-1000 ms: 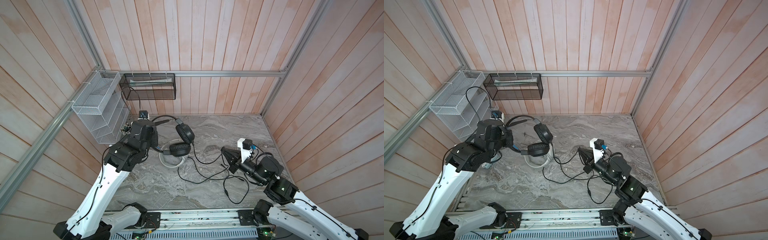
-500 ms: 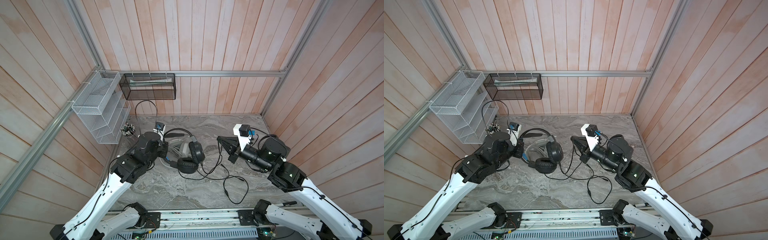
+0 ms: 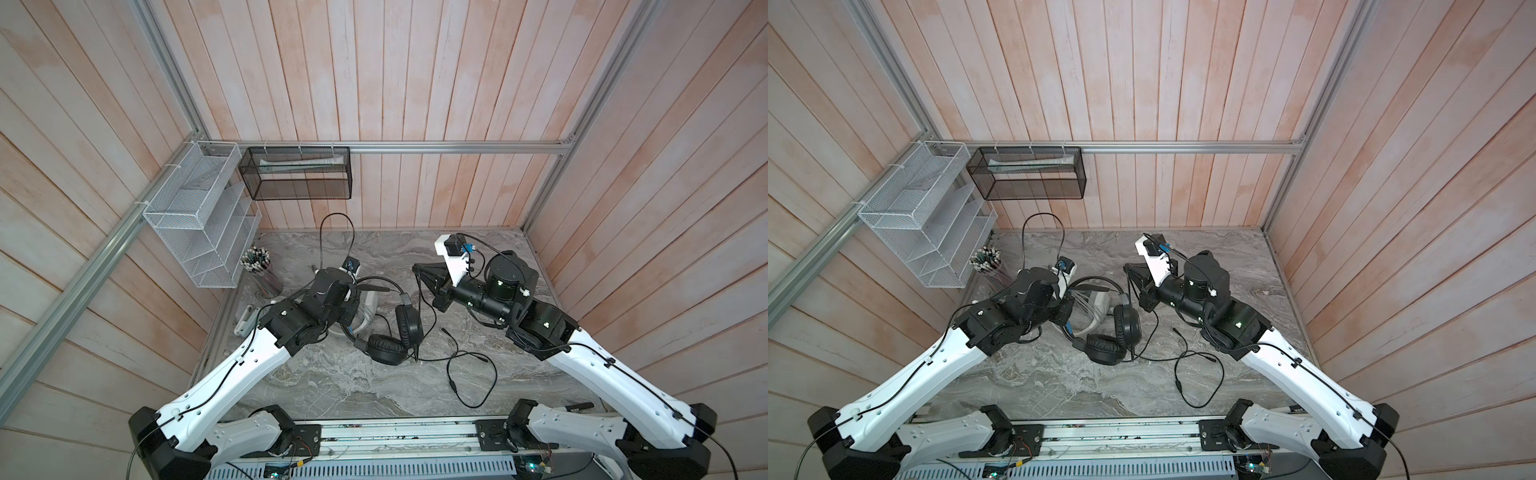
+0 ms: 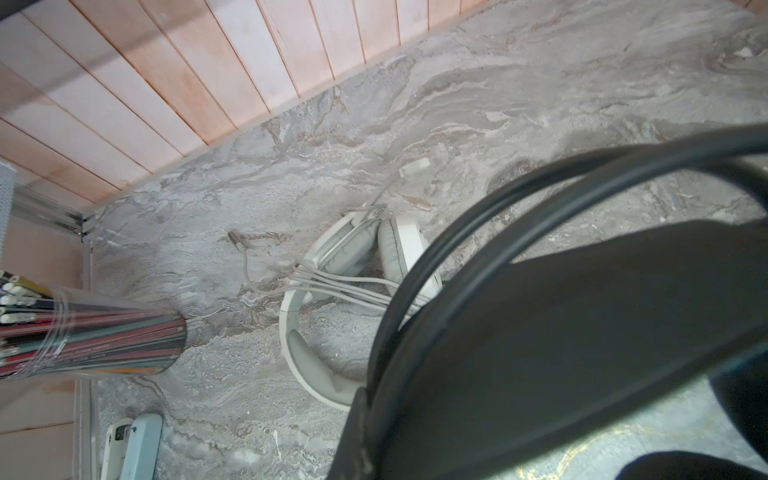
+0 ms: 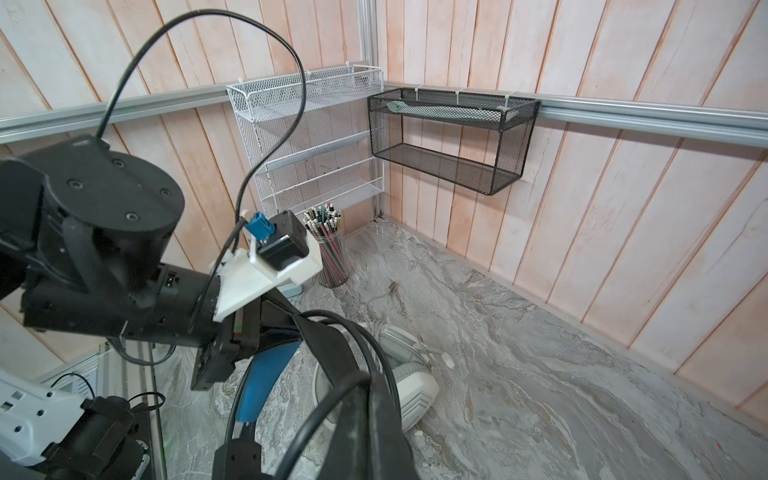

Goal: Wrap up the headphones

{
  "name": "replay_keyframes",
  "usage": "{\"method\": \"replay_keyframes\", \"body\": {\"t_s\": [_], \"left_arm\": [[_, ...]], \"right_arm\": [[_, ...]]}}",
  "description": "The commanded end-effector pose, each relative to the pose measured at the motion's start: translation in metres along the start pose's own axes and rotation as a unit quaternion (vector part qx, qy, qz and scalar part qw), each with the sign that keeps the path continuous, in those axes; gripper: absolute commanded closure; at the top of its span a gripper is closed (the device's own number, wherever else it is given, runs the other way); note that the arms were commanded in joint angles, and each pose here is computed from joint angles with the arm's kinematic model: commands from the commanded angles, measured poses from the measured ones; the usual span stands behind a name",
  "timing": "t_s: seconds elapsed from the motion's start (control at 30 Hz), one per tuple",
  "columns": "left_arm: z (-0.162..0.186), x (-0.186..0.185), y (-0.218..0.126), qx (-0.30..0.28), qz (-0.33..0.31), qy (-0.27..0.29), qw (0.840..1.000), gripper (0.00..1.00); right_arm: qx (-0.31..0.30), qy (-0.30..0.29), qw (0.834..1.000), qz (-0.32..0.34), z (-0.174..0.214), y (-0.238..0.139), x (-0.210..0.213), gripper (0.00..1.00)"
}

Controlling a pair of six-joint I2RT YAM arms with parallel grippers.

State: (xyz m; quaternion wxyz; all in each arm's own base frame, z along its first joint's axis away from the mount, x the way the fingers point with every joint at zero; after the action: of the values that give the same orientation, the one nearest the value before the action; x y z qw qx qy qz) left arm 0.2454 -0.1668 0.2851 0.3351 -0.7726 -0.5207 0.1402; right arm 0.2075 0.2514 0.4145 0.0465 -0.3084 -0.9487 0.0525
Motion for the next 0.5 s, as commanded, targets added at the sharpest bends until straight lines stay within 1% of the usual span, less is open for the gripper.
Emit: {"method": "replay_keyframes", "body": {"t_s": [0.0, 0.23, 0.27, 0.47], "left_arm": [[-0.001, -0.010, 0.004, -0.005, 0.018, 0.000, 1.000, 1.00], [-0.001, -0.019, -0.001, -0.010, 0.027, 0.012, 1.000, 1.00], [-0.001, -0.021, -0.002, -0.012, 0.029, -0.001, 1.000, 1.00], [-0.003, -0.020, -0.015, -0.032, 0.026, -0.009, 0.999, 1.00]], "right_arm": [[-0.010, 0.008, 0.999, 0.030, -0.016, 0.007, -0.006, 1.00], [0.019, 0.000, 0.995, 0.093, 0.000, 0.029, -0.023, 1.00], [0.020, -0.001, 0.995, 0.099, 0.001, 0.031, -0.025, 1.00], [0.022, -0.010, 0.988, 0.155, 0.008, 0.034, -0.039, 1.00]]}}
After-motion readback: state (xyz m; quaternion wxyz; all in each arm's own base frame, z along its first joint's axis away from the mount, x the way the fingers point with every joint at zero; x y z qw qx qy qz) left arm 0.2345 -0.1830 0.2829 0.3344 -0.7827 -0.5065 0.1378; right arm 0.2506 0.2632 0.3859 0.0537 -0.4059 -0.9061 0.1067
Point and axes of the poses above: each gripper's point midway between its finger pads, its own y axis out along the fingers, its own x axis along the line the jaws close on, z = x × y, the point moved 5 cm from there along -y, back along the fingers, and after that the axes turned 2 degrees about -y, right-handed, at the moved point
